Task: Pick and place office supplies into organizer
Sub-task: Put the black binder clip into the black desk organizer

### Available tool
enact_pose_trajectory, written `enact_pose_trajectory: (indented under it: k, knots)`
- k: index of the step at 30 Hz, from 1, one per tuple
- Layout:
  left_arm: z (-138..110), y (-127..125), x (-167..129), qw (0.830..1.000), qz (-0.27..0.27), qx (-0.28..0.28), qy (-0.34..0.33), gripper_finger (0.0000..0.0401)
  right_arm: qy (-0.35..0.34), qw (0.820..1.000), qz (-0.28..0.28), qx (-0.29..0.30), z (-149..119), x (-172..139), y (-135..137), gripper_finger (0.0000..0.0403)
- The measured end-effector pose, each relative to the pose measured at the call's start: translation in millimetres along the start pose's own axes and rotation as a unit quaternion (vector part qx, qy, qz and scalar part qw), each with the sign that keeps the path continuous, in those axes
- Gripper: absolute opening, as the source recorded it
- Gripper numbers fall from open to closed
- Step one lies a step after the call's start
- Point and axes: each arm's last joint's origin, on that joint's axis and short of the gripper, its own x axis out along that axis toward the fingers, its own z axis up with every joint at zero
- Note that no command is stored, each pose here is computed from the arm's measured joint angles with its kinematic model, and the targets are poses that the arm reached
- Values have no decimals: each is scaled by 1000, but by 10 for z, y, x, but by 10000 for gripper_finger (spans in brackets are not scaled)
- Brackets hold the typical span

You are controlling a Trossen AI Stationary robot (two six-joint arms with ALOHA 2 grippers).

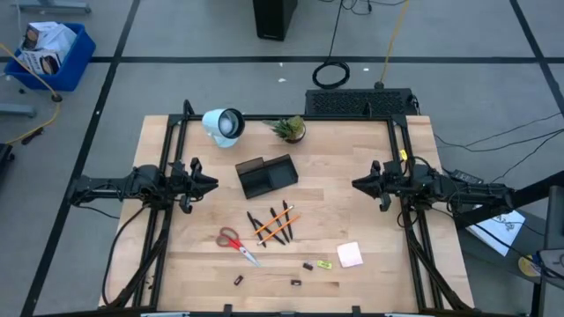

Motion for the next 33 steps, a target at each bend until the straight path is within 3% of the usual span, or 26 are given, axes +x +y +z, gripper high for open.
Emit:
enact_pose_trajectory:
  k: [4, 12, 15, 20, 26, 33]
  knots:
    - [47, 1, -1, 999, 16, 32, -27, 74, 10, 998, 65, 15, -2, 53, 117, 45]
    - [79, -6, -3, 999, 13, -7, -45, 74, -64, 987, 142, -38, 32, 192, 456, 16]
    - [116, -8, -8, 998, 21, 10, -66, 74, -27, 986, 154, -57, -86, 270, 539, 11]
    - [185, -15, -19, 994, 31, 20, -105, 74, 37, 989, 121, -81, -202, 524, 866, 8]
    - [189, -20, -20, 994, 22, 10, -105, 74, 53, 982, 106, -150, -231, 940, 1624, 6]
    - [230, -20, -29, 991, 32, -6, -130, 74, 89, 954, -58, -279, -525, 1250, 2243, 1]
